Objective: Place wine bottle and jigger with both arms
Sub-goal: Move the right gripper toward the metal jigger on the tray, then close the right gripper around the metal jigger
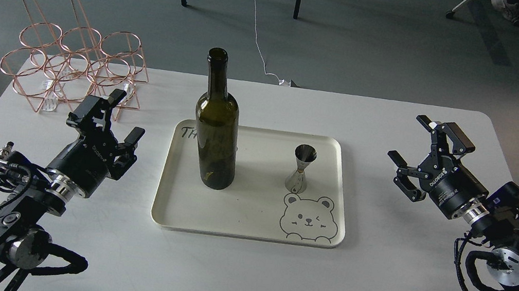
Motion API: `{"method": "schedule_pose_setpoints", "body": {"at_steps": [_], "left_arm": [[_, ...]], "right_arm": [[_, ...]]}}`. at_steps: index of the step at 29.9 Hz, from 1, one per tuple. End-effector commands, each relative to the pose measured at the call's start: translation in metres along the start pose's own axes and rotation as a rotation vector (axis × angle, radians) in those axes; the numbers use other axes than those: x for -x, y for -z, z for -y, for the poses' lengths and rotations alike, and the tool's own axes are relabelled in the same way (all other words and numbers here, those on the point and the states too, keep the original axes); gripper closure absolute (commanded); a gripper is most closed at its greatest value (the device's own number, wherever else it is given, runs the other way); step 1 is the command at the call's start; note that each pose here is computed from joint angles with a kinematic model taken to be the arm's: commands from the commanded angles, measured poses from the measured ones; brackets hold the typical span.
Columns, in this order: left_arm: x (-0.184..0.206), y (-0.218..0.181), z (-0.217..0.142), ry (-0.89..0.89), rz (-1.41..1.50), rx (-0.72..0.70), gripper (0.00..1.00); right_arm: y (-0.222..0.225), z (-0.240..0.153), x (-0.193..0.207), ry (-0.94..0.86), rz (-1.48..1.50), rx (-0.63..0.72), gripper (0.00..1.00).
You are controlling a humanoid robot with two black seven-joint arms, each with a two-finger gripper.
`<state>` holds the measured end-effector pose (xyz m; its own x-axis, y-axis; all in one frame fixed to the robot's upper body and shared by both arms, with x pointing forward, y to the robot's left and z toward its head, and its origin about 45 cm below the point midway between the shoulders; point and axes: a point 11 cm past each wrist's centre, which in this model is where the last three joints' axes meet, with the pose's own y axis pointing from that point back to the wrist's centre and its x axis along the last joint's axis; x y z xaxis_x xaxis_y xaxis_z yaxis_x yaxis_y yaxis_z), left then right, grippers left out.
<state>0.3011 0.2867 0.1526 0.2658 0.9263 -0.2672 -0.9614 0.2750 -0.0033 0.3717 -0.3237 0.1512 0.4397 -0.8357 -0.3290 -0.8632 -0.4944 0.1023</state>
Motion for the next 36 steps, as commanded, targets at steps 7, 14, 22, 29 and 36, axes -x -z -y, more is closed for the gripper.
{"method": "schedule_pose_setpoints", "body": {"at_steps": [7,14,22,29,36], "left_arm": [[0.001,0.000,-0.002,0.001,-0.015,0.009,0.02],[-0.017,-0.018,-0.005,-0.005,0.059,0.047,0.02],[-0.018,-0.027,-0.005,-0.002,0.069,0.103,0.02],[-0.016,-0.031,-0.005,0.003,0.064,0.149,0.02],[-0.015,-0.031,-0.005,0.003,0.062,0.155,0.02]], "right_arm": [[-0.008,-0.008,-0.002,0.010,-0.005,0.037,0.01],[-0.002,-0.016,0.004,0.097,-0.160,0.115,0.01],[-0.014,-0.016,0.027,0.209,-0.886,0.212,0.01],[-0.024,-0.013,0.047,0.219,-1.464,0.023,0.02],[-0.078,-0.008,0.062,0.444,-1.777,-0.020,0.05]]}}
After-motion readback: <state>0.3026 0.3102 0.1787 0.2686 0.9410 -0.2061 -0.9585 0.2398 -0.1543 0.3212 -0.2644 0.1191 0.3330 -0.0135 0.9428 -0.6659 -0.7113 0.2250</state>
